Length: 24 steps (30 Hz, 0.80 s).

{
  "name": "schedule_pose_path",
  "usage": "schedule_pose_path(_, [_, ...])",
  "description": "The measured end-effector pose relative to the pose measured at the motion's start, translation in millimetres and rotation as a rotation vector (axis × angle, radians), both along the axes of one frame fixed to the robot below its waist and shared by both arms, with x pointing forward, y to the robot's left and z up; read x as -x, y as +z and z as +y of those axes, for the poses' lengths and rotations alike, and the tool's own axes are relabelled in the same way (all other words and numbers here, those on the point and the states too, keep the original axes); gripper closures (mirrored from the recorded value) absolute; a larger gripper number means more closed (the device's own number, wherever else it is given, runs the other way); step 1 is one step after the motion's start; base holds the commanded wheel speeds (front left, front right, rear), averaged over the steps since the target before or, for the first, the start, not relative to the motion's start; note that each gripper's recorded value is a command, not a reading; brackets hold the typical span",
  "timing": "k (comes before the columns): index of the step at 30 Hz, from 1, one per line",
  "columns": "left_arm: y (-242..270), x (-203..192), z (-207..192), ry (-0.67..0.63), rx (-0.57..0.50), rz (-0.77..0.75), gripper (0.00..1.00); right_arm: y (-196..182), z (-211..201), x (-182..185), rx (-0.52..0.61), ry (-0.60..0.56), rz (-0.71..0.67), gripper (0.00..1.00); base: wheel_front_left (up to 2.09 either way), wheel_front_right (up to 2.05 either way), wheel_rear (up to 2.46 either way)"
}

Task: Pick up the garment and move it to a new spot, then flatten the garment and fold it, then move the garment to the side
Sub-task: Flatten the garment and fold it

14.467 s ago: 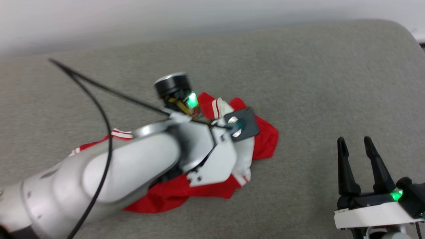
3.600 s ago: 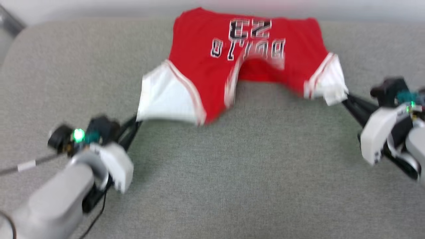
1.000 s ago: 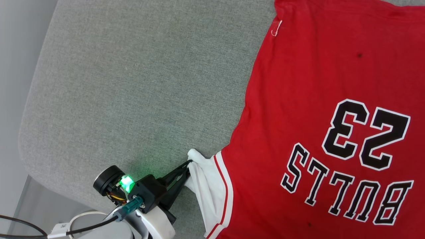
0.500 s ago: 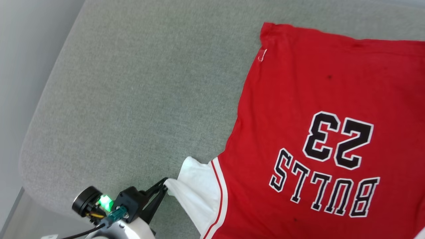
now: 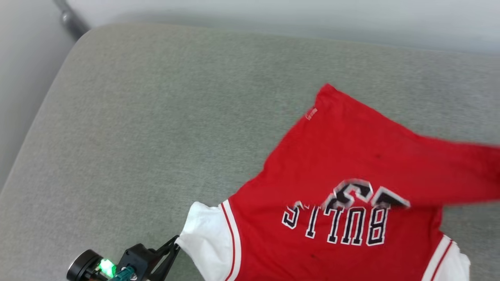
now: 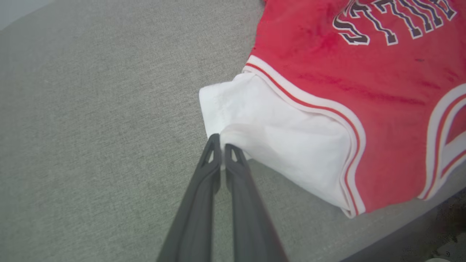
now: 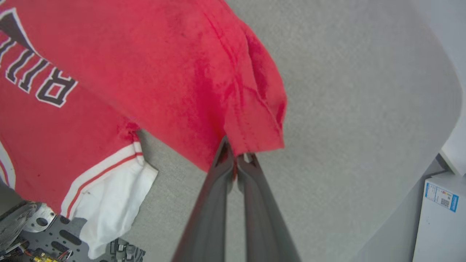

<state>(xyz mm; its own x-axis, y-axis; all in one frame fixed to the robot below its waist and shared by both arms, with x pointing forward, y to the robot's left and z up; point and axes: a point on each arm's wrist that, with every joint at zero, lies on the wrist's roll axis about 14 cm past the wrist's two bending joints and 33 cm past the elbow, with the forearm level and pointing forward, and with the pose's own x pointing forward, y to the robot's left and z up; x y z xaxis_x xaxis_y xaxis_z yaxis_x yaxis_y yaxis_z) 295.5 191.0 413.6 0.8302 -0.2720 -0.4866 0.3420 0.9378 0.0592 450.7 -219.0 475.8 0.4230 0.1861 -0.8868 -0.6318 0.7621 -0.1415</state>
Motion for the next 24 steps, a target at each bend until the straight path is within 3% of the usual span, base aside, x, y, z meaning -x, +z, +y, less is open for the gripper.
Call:
schedule_pose_path(8, [0,-4,-7,-0.037,-0.001,-0.005,1.0,-68,-71,127,0.029,-0.174,0.282,1.0,0.0,0.0,0.0])
schedule_pose_path(13, [0,-8,-11,-0.056,0.002,-0.006,1.0,-104,-82,202,-0.018,-0.29,0.43,1.0,0.0,0.0,0.0])
schedule_pose_path(19, [-3,-10,-13,-0.069,0.003,0.003,1.0,-118,-75,228,-0.081,-0.363,0.443,1.0,0.0,0.0,0.0])
schedule_pose_path(20, [-3,-11,-13,-0.07,0.004,0.002,1.0,-116,-76,223,-0.084,-0.368,0.419,0.76,0.0,0.0,0.0])
schedule_pose_path(21, [-3,-11,-13,-0.072,0.004,0.002,1.0,-113,-77,214,-0.087,-0.37,0.38,0.07,0.0,0.0,0.0])
schedule_pose_path(22, [-3,-11,-13,-0.072,0.002,0.001,1.0,-107,-79,202,-0.096,-0.375,0.335,0.0,0.0,0.0,0.0])
schedule_pose_path(24, [-2,-10,-12,-0.071,0.0,0.0,1.0,-92,-78,175,-0.121,-0.373,0.239,0.0,0.0,0.0,0.0])
